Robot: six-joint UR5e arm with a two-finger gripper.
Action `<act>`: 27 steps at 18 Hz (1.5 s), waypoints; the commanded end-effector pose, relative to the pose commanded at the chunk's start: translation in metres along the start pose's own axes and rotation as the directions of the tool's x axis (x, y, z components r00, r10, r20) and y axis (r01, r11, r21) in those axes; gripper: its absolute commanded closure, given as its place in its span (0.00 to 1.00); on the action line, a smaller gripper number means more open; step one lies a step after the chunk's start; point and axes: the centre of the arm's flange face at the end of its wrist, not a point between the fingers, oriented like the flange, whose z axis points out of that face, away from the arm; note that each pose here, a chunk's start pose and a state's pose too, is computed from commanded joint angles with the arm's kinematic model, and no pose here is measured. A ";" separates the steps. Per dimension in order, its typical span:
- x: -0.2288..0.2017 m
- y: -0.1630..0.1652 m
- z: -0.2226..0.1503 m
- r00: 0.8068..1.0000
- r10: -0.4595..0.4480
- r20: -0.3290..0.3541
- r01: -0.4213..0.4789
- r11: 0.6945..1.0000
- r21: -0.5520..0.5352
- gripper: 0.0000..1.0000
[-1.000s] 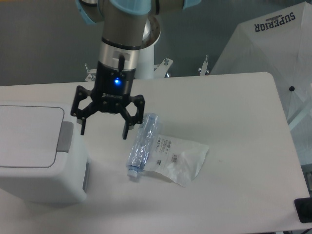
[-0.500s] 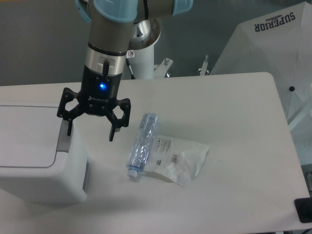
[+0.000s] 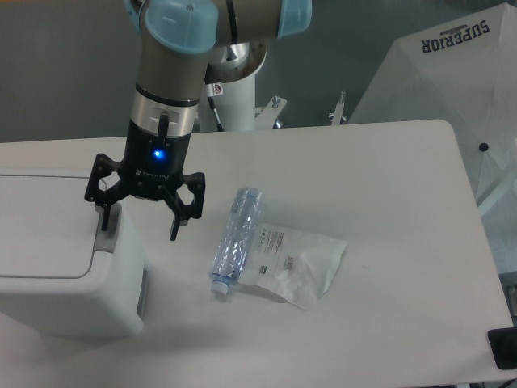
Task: Open the trash can
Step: 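Lower the gripper fingers onto the trash can lid edge, then push the lid edge down with the gripper to tip the lid open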
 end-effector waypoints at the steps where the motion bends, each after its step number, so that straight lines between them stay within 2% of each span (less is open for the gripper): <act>1: 0.000 0.000 0.001 1.000 -0.001 0.000 0.001 1.000 -0.001 0.00; 27: -0.008 -0.001 0.011 1.000 0.007 0.019 -0.007 1.000 -0.004 0.00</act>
